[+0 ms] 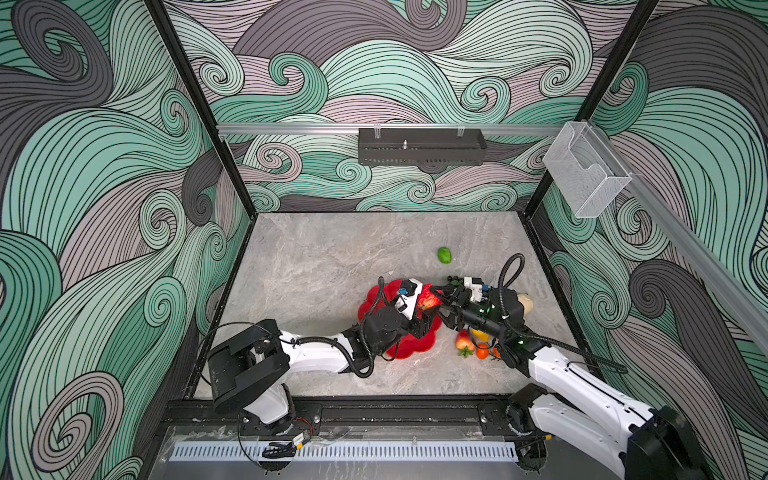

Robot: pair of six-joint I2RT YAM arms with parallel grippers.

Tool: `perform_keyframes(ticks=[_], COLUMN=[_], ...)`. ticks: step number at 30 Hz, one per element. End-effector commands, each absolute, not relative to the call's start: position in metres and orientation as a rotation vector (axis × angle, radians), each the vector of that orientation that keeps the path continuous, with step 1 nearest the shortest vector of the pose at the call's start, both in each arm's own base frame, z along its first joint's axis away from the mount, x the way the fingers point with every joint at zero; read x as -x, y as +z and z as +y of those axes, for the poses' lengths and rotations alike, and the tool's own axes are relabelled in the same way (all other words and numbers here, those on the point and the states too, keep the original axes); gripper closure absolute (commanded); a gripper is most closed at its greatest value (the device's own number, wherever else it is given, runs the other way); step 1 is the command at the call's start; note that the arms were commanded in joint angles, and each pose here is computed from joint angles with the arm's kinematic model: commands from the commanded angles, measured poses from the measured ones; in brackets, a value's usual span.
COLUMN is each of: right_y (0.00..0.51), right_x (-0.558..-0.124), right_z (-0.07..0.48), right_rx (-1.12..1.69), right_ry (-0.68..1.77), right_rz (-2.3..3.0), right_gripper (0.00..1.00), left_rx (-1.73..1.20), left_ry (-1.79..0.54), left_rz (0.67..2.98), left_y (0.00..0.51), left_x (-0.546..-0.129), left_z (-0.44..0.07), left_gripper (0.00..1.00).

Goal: Place and organize the fake fruits in the fruit bowl
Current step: 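Take the red apple with the left gripper while the right gripper releases and withdraws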

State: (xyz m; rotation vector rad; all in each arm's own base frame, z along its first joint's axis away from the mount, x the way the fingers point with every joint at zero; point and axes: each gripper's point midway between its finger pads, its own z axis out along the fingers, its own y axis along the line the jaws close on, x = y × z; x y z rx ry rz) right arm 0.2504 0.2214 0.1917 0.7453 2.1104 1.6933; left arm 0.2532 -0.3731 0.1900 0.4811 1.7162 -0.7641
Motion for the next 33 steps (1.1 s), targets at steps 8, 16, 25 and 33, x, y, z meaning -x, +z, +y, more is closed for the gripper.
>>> perform_keyframes(ticks=[8,16,25,33], right_y=[0.180,0.174,0.150,0.124], right_x=[-0.247,-0.247,-0.256,-0.254], right_z=[0.192,0.114,0.096,0.097], right_rx=[-0.546,-0.277,-0.146,-0.179], right_ry=[1.405,0.820,0.592,0.616], right_rz=[2.239,2.288,2.245,2.193], right_gripper=[0.07,0.03,0.01,0.01], left_rx=[-0.571,-0.755,-0.842,-0.948], left_ry=[-0.531,-0.374,-0.338,-0.256], left_rz=[1.870,2.180,2.483,2.732], left_y=[0.201,0.170,0.136,0.106], left_x=[-0.260,-0.242,-0.236,-0.241], left_z=[-0.338,-0.293,-0.284,-0.292], left_gripper=[0.46,0.46,0.45,0.47])
